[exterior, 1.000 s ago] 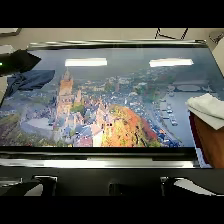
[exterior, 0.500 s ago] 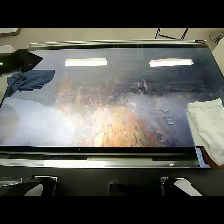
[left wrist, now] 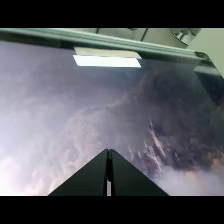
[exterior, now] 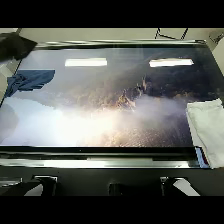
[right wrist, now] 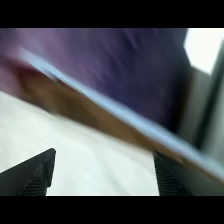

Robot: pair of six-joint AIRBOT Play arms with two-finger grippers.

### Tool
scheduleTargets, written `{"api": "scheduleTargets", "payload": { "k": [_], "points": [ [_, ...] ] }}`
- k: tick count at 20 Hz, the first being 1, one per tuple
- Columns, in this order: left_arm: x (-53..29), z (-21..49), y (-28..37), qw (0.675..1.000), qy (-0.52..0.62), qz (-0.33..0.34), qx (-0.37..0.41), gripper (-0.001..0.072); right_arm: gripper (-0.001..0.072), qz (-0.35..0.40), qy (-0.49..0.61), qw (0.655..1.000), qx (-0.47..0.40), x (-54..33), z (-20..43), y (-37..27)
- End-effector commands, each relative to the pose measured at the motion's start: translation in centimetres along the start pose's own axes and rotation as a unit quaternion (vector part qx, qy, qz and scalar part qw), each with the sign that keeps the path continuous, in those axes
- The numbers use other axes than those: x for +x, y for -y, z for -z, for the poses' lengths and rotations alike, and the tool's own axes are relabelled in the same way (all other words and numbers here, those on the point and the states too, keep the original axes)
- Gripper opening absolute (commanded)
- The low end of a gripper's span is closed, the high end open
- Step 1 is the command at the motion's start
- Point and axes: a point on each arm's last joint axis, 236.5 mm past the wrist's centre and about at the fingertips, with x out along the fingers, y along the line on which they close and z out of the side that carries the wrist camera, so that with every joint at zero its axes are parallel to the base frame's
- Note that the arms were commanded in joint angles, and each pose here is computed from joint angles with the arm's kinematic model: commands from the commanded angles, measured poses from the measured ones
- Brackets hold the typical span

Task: Fold the clothes and pants, and hang the long-sleeved shirts on hangers.

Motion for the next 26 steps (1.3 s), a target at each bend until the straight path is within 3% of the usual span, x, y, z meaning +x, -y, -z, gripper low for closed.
{"api": "scheduleTargets", "payload": {
  "k": [1,3,4,5,6,7,8,10,26],
  "points": [
    [0.0,-2.0,-6.8,0.989,0.008,-0.146,0.032,0.0017,0.0677,-0.205,0.222,0.948,-0.102,-10.2,-8.3,-18.7],
    [0.4,2.6,-12.9,0.964,-0.087,-0.25,0.027,0.0019,0.0678,-0.284,0.144,0.931,-0.177,-10.2,-0.3,-28.1],
    [0.4,6.4,-14.9,0.947,-0.159,-0.279,0.009,0.0033,0.0679,-0.29,0.059,0.931,-0.214,-8.5,5.9,-31.0],
    [0.5,10.5,-15.9,0.928,-0.234,-0.29,-0.01,0.0214,0.068,-0.275,-0.035,0.928,-0.25,-6.4,12.2,-32.3],
    [0.3,14.8,-16.1,0.905,-0.312,-0.288,-0.034,0.0574,0.0684,-0.247,-0.137,0.911,-0.299,-4.5,18.9,-32.3],
    [-0.2,19.2,-15.5,0.879,-0.39,-0.271,-0.044,0.0708,0.0684,-0.218,-0.219,0.889,-0.339,-3.2,24.2,-31.7],
    [-0.2,21.8,-14.8,0.869,-0.428,-0.245,-0.034,0.0708,0.0685,-0.185,-0.289,0.866,-0.363,-2.3,28.5,-30.7],
    [0.7,23.6,-13.9,0.884,-0.407,-0.228,-0.02,0.0708,0.0684,-0.145,-0.353,0.837,-0.392,-1.5,33.0,-29.6],
    [1.2,24.7,-13.5,0.892,-0.394,-0.221,-0.008,0.0708,0.0681,-0.116,-0.376,0.825,-0.405,-1.8,34.5,-28.5]
  ]
}}
